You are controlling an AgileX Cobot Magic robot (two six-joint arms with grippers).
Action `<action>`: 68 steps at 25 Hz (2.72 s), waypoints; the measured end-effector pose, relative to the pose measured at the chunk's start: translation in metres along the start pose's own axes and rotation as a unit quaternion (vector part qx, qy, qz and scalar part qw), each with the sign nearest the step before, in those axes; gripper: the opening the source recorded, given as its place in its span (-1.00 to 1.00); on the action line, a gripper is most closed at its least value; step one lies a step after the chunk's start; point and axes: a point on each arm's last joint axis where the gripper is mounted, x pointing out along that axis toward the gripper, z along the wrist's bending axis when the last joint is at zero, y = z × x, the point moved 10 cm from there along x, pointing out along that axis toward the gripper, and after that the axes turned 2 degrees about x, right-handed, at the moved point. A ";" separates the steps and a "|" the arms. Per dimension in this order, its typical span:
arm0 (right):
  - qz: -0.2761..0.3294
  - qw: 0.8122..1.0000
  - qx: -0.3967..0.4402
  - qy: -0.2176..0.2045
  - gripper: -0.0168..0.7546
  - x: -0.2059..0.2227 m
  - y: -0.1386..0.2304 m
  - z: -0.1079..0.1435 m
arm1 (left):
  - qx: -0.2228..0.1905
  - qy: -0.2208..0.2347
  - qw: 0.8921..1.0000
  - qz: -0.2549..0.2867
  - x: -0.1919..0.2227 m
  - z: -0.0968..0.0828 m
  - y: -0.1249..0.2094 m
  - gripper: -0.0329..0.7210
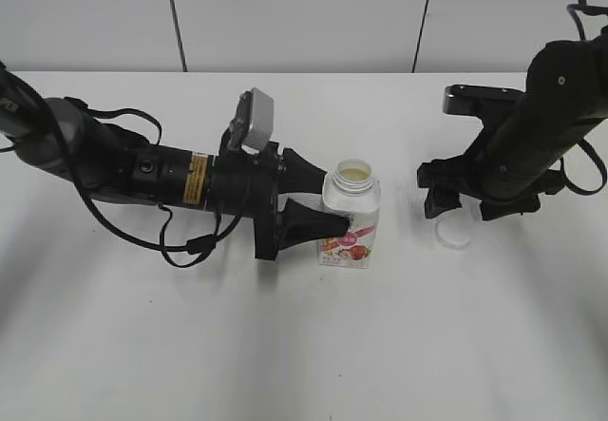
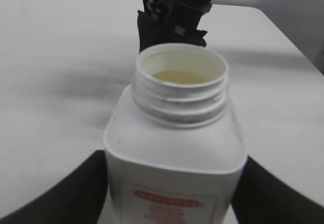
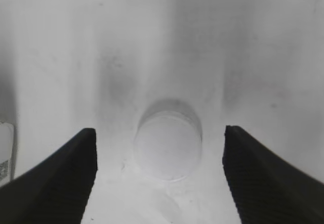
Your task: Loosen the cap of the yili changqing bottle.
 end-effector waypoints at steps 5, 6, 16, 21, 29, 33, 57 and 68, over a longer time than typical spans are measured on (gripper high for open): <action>-0.008 1.000 -0.001 -0.002 0.59 -0.002 -0.007 0.002 | -0.018 0.009 1.000 0.008 -0.008 -0.001 0.005 0.67; -0.008 1.000 -0.001 -0.002 0.59 -0.002 -0.007 0.002 | -0.016 0.011 1.000 0.011 -0.010 -0.001 0.007 0.67; -0.008 1.000 -0.001 -0.002 0.59 -0.002 -0.006 0.002 | -0.025 -0.014 0.998 0.062 -0.057 0.018 0.019 0.66; -0.023 1.000 -0.005 -0.007 0.59 -0.018 -0.012 0.005 | -0.012 -0.065 0.992 0.105 -0.086 0.038 0.013 0.65; -0.066 0.998 -0.020 -0.016 0.59 -0.054 -0.026 0.011 | -0.075 -0.252 0.952 0.156 -0.143 0.091 -0.013 0.64; -0.083 0.996 -0.023 -0.020 0.59 -0.068 -0.031 0.012 | -0.116 -0.383 0.898 0.182 -0.184 0.121 -0.013 0.62; -0.065 0.997 -0.044 -0.009 0.59 -0.104 -0.017 0.009 | -0.239 -0.640 0.672 0.284 -0.314 0.094 0.025 0.61; -0.055 0.996 -0.071 0.017 0.59 -0.129 -0.006 -0.001 | -0.288 -0.563 0.707 0.315 -0.306 0.043 -0.008 0.61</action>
